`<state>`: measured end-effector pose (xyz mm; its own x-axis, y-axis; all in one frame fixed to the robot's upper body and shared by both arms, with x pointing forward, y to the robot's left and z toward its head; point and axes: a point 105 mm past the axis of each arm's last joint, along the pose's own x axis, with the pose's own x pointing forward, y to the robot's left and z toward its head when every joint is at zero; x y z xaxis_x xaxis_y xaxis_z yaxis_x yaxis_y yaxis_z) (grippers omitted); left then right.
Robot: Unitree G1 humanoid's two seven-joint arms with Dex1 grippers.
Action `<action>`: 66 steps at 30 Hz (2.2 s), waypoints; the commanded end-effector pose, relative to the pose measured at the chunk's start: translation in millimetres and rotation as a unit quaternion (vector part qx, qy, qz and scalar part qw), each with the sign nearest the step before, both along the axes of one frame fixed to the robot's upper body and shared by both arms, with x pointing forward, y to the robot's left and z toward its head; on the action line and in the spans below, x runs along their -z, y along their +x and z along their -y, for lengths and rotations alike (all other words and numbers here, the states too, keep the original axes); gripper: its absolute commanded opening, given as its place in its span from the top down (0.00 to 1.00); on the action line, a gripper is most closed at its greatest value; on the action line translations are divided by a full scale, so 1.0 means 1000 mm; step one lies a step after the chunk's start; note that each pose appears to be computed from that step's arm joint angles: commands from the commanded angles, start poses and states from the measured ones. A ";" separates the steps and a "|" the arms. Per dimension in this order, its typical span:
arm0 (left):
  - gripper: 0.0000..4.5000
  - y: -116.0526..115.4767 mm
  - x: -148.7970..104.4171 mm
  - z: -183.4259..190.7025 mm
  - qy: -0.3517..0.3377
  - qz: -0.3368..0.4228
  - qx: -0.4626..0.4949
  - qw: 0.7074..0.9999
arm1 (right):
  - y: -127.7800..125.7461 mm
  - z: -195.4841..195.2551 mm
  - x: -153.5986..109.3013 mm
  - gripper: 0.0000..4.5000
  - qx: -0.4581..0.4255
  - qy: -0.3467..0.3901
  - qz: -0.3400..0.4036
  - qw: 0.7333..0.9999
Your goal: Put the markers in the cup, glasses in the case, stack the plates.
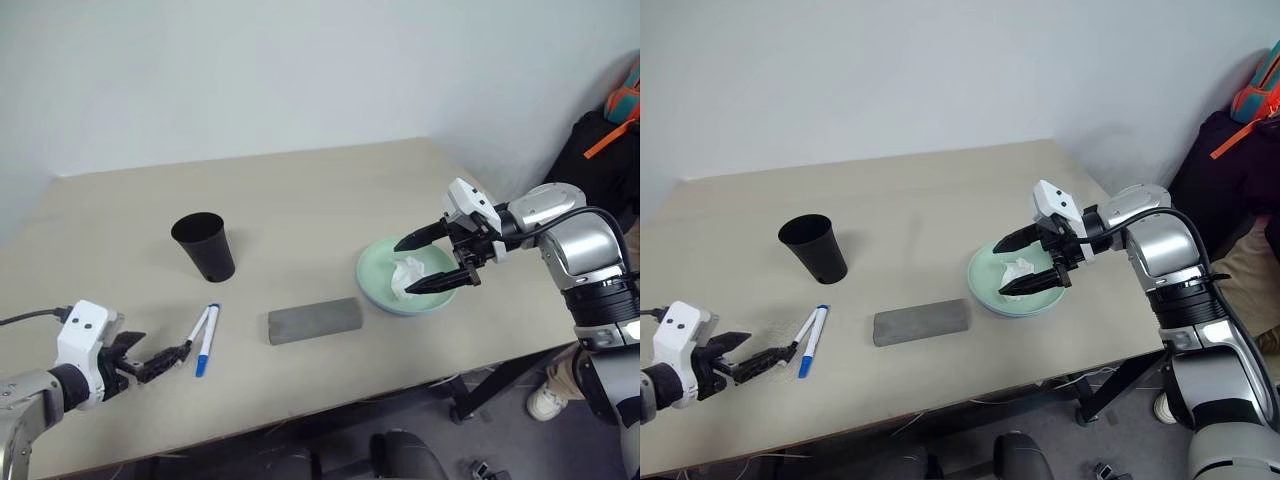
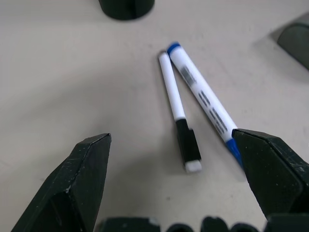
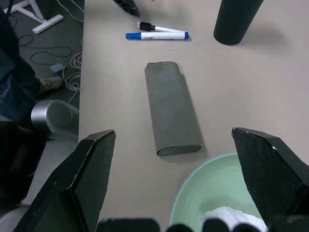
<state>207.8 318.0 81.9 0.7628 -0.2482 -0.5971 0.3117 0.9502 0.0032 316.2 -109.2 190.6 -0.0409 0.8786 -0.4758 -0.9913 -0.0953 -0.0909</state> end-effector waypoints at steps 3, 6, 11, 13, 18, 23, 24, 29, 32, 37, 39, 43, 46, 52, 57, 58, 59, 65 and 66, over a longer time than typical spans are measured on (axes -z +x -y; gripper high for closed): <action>0.03 0.001 0.004 0.001 0.009 0.000 0.006 1.000 | 0.000 0.002 -0.018 0.07 -0.003 0.009 0.029 1.000; 0.03 0.001 0.010 0.000 0.022 -0.007 0.007 1.000 | -0.003 0.002 -0.019 0.07 -0.008 0.011 0.026 1.000; 0.03 0.003 0.017 -0.001 0.025 -0.016 -0.002 1.000 | -0.004 0.002 -0.020 0.07 -0.009 0.013 0.027 1.000; 0.03 0.003 0.020 -0.001 0.025 -0.021 -0.004 0.999 | -0.004 0.002 -0.020 0.07 -0.008 0.013 0.028 0.999; 0.03 0.000 0.030 -0.004 0.037 -0.039 -0.011 0.999 | -0.004 0.002 -0.020 0.07 -0.005 0.013 0.031 0.999; 0.03 0.000 0.034 -0.004 0.029 -0.043 -0.017 0.999 | -0.002 0.001 -0.020 0.07 -0.002 0.013 0.034 0.999; 0.03 0.000 0.035 -0.004 0.028 -0.045 -0.019 0.998 | -0.001 0.001 -0.020 0.07 -0.001 0.013 0.034 0.999; 0.15 0.005 0.037 -0.003 0.012 -0.042 -0.027 0.999 | 0.001 0.001 -0.019 0.07 0.003 0.013 0.037 0.999; 0.36 0.007 0.037 -0.001 0.007 -0.040 -0.026 0.999 | 0.001 0.001 -0.019 0.07 0.002 0.013 0.038 0.999; 0.72 0.014 0.033 0.003 -0.010 -0.028 -0.028 0.999 | 0.002 0.000 -0.018 0.07 0.003 0.013 0.041 0.999; 0.87 0.016 0.032 0.006 -0.020 -0.027 -0.024 0.999 | 0.003 -0.001 -0.018 0.07 0.002 0.014 0.042 0.999; 0.93 0.018 0.030 0.014 -0.038 -0.024 -0.013 0.999 | 0.002 -0.002 -0.018 0.07 0.001 0.014 0.044 0.999; 0.93 0.020 0.027 0.016 -0.046 -0.016 -0.009 0.999 | 0.002 -0.003 -0.017 0.07 0.001 0.014 0.044 0.999; 0.93 0.024 -0.001 0.020 -0.068 0.025 0.022 0.997 | 0.004 -0.003 -0.017 0.07 0.003 0.014 0.046 0.999; 0.93 0.023 -0.028 0.020 -0.056 0.056 0.062 0.995 | 0.005 -0.004 -0.017 0.07 0.003 0.013 0.047 0.999; 0.93 0.024 -0.035 0.021 -0.051 0.064 0.075 0.994 | 0.005 -0.004 -0.017 0.07 0.003 0.013 0.048 0.999; 0.93 0.024 -0.042 0.023 -0.039 0.076 0.090 0.992 | 0.005 -0.005 -0.017 0.07 0.003 0.013 0.048 0.999; 0.93 0.034 -0.078 0.039 0.037 0.149 0.172 0.973 | 0.005 -0.007 -0.017 0.07 0.001 0.014 0.049 0.999; 0.93 0.036 -0.084 0.043 0.049 0.160 0.188 0.968 | 0.006 -0.007 -0.017 0.07 0.001 0.014 0.050 0.999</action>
<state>238.8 283.3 141.6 0.7686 -0.4786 -0.4245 0.5711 0.8123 0.1182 319.2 -105.1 193.9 -0.0150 0.8866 -0.4624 -0.9871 -0.0869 -0.1347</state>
